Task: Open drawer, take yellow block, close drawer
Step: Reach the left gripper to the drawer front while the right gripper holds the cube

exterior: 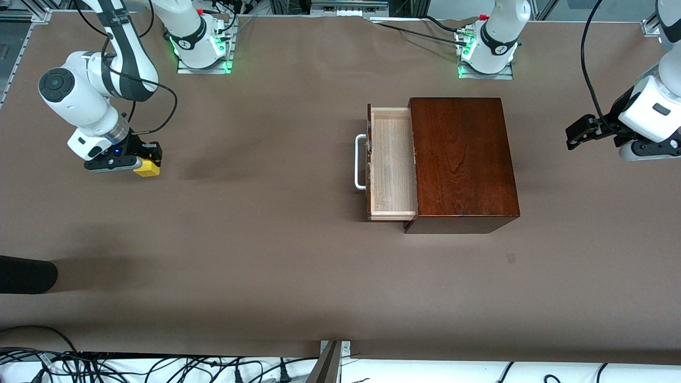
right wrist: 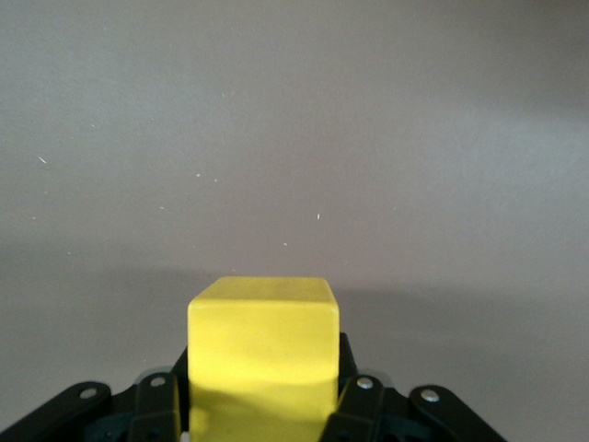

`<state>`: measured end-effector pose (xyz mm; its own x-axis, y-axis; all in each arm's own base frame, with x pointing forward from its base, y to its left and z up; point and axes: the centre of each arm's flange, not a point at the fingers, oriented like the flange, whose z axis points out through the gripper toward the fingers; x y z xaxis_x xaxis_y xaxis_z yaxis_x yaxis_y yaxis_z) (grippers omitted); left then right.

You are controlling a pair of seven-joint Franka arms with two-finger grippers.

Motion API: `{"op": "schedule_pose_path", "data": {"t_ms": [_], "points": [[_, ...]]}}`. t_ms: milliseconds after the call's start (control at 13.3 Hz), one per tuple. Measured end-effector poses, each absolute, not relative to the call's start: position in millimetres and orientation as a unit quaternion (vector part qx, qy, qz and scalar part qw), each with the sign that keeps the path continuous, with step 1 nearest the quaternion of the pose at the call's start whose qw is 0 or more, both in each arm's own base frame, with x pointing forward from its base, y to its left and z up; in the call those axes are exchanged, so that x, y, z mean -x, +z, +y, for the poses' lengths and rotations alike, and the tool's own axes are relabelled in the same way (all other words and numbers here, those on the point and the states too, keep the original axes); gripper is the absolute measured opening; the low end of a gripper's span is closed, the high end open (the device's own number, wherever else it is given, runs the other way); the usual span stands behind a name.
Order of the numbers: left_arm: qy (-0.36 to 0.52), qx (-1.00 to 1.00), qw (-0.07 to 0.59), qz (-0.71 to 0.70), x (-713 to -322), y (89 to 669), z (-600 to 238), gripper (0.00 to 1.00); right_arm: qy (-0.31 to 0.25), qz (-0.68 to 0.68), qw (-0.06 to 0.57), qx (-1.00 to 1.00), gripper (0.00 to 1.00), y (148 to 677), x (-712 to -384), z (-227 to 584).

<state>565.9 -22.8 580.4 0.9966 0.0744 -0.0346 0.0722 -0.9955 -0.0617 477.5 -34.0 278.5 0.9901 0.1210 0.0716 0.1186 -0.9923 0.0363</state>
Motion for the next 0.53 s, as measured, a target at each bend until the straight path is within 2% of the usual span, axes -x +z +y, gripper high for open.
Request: {"op": "schedule_pose_path", "data": {"t_ms": [525], "points": [[0.026,0.999,0.017,-0.027,-580,565,-55,1.00,0.036,0.001,-0.014,-0.999,0.56,244,-474,-46]]}}
